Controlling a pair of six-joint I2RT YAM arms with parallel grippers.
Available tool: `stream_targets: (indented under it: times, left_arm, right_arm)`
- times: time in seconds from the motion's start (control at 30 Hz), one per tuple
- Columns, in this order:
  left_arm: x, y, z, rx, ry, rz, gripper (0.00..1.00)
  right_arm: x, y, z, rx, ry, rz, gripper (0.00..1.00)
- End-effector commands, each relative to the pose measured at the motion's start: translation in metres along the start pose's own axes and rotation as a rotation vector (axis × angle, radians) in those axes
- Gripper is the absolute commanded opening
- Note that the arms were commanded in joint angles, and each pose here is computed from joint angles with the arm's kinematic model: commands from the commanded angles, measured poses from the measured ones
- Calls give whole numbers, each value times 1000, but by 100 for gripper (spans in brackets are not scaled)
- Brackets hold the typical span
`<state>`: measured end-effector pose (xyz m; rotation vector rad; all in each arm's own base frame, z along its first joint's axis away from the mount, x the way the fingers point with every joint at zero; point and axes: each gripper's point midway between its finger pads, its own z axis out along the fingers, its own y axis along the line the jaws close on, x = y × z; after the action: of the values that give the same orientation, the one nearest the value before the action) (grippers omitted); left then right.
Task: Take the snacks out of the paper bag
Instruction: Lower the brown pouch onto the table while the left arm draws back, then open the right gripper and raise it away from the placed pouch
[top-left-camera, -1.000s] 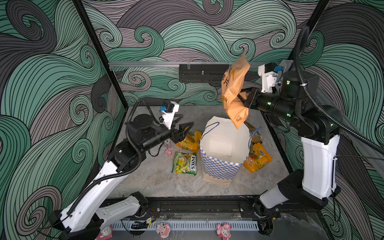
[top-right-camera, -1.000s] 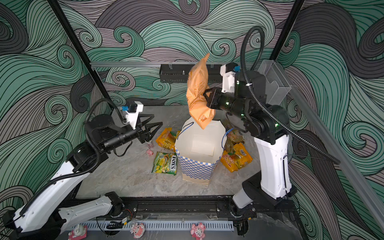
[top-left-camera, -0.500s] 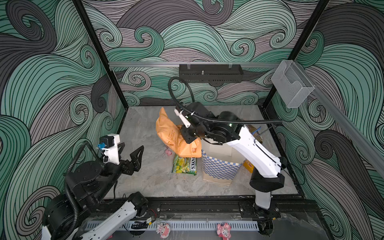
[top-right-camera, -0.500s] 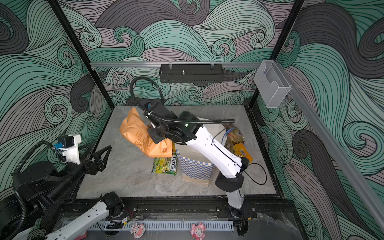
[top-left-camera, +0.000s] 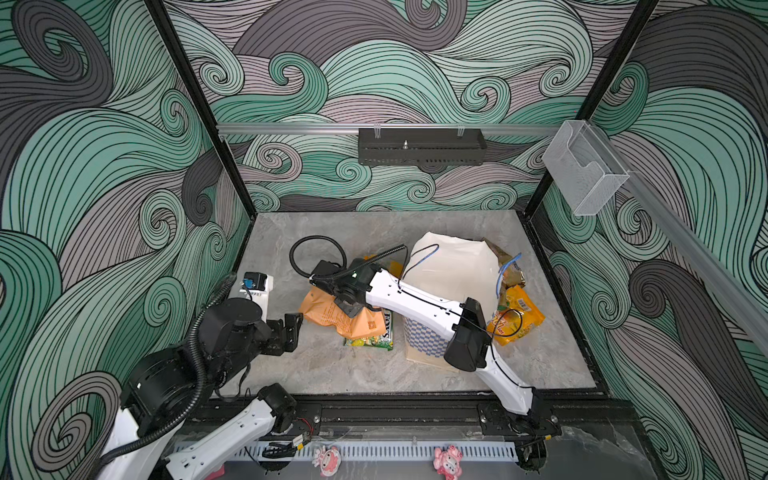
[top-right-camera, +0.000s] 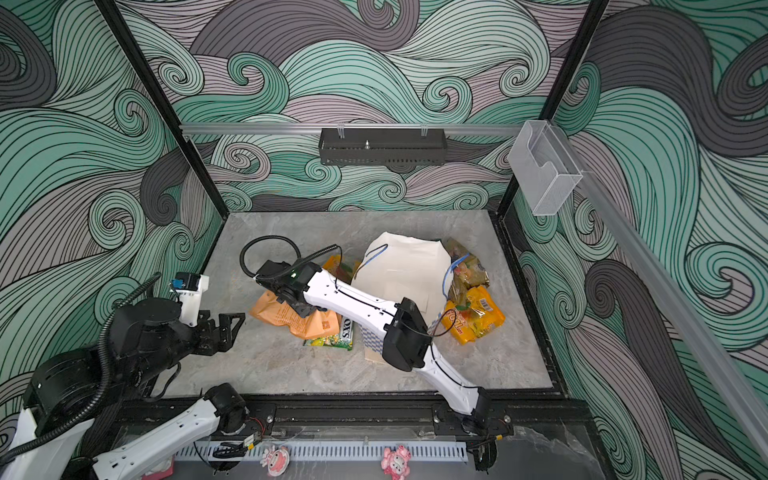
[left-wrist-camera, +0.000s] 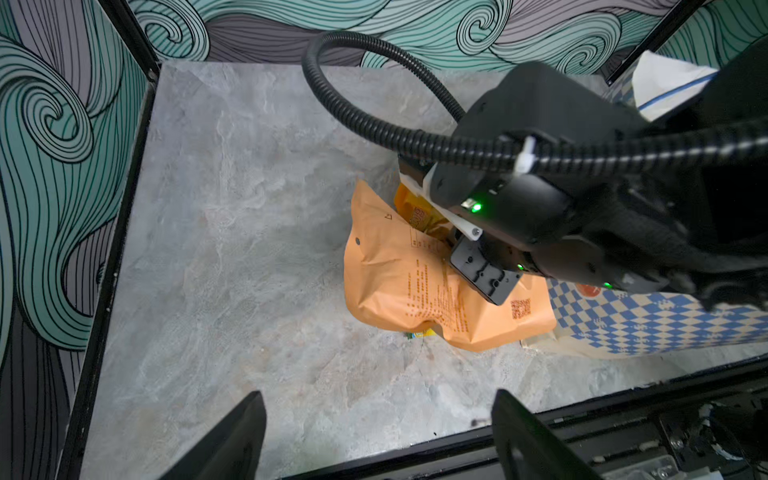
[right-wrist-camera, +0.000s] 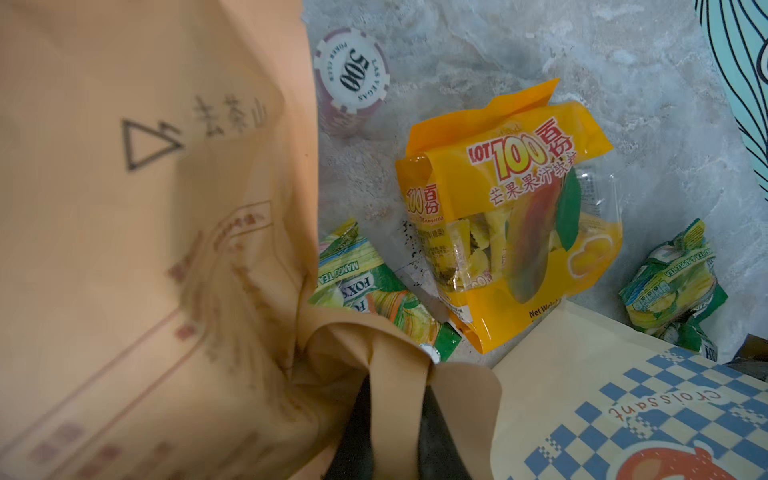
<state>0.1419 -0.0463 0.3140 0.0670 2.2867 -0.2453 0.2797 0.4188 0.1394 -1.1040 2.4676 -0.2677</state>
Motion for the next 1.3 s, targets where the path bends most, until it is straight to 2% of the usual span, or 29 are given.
stream_targets:
  times: [0.0,0.13,0.23,0.33,0.43,0.53,0.67,0.83,0.93,1.03,1.17,1.27]
  left_arm:
    - [15,2,-2,6,57,-26,86]
    - [14,-2,-2,29,54,-11,86]
    - [11,-3,-2,35,39,12,86]
    - [7,-4,-2,36,22,22,86]
    - [5,-5,0,40,8,20,86]
    - [4,-7,3,43,7,16,86]
    - [2,-9,7,45,-4,10,86]
    - [-10,-7,9,29,-71,-7,86]
    - [-20,-7,10,17,-117,-14,86]
    - [-31,-8,14,6,-159,-16,86]
    - [-45,-4,20,-43,-228,-62,86]
    - [-53,-1,28,-76,-275,-84,86]
  right_arm:
    - [0,-16,15,76,1,52,0]
    - [10,-14,43,86,36,46,3]
    - [18,-10,55,82,61,29,15]
    - [25,-3,64,55,78,19,22]
    - [29,1,61,31,78,22,34]
    - [19,-4,42,13,34,39,42]
    - [-6,-17,-10,-37,-81,92,49]
    - [-31,-46,-105,-134,-276,182,57]
    - [-40,-69,-167,-179,-413,223,64]
    - [-42,-96,-229,-200,-562,232,78]
    - [-32,-148,-296,-105,-736,286,89]
    - [-11,-195,-325,19,-798,343,97]
